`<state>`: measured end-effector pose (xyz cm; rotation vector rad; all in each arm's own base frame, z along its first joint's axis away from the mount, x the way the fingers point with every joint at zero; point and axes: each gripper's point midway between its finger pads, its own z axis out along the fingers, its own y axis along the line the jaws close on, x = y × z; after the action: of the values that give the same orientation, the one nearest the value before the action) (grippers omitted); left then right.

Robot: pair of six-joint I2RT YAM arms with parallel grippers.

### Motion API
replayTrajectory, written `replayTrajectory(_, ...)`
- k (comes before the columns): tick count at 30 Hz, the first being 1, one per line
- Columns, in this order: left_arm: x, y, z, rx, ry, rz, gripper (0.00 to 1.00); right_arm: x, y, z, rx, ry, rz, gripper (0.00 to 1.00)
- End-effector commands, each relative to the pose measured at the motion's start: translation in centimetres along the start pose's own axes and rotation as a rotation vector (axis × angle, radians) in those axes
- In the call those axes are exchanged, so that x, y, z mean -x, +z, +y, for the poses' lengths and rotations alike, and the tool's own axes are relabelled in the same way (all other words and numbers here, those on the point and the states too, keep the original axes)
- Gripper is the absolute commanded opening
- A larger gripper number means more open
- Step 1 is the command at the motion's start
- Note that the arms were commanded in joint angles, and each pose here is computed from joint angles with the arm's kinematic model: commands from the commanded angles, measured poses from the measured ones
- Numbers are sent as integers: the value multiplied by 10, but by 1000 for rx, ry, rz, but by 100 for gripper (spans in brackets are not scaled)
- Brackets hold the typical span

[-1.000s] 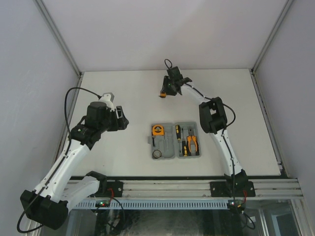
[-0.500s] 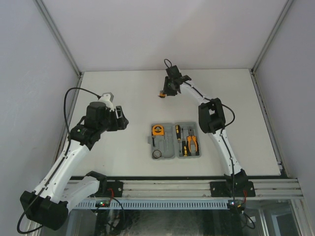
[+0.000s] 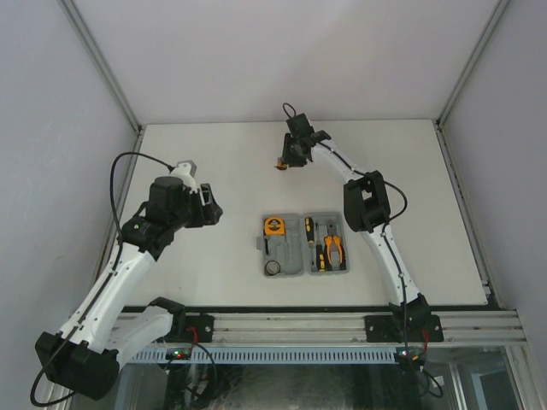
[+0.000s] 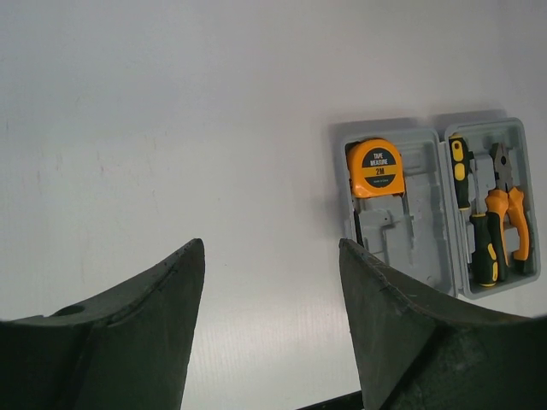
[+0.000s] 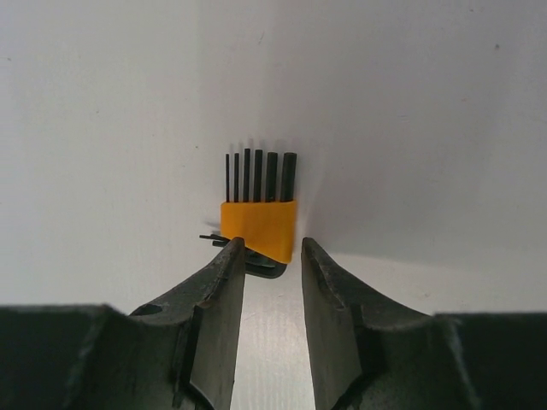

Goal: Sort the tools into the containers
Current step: Move the engineering item at the center of the board.

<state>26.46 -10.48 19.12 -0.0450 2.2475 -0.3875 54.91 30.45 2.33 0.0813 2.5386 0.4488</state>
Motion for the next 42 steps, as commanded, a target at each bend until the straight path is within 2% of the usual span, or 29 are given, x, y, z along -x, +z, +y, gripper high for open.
replayTrajectory(1, 3, -1, -2, -23, 0, -27, 68, 8, 2, 14, 76, 28, -26, 33)
replayTrajectory(7, 3, 0, -1, -24, -1, -24, 68, 9, 6, 4, 46, 70, -26, 32)
replayTrajectory(15, 3, 1, -2, -30, -5, -19, 68, 6, 8, -4, 23, 85, -9, 20)
replayTrajectory(31, 2, 2, -2, -35, -10, -13, 68, 3, -1, -19, -32, 88, -11, 10)
replayTrajectory(42, 3, 2, -1, -36, -15, -13, 68, 14, -18, -12, -9, 54, -50, 11)
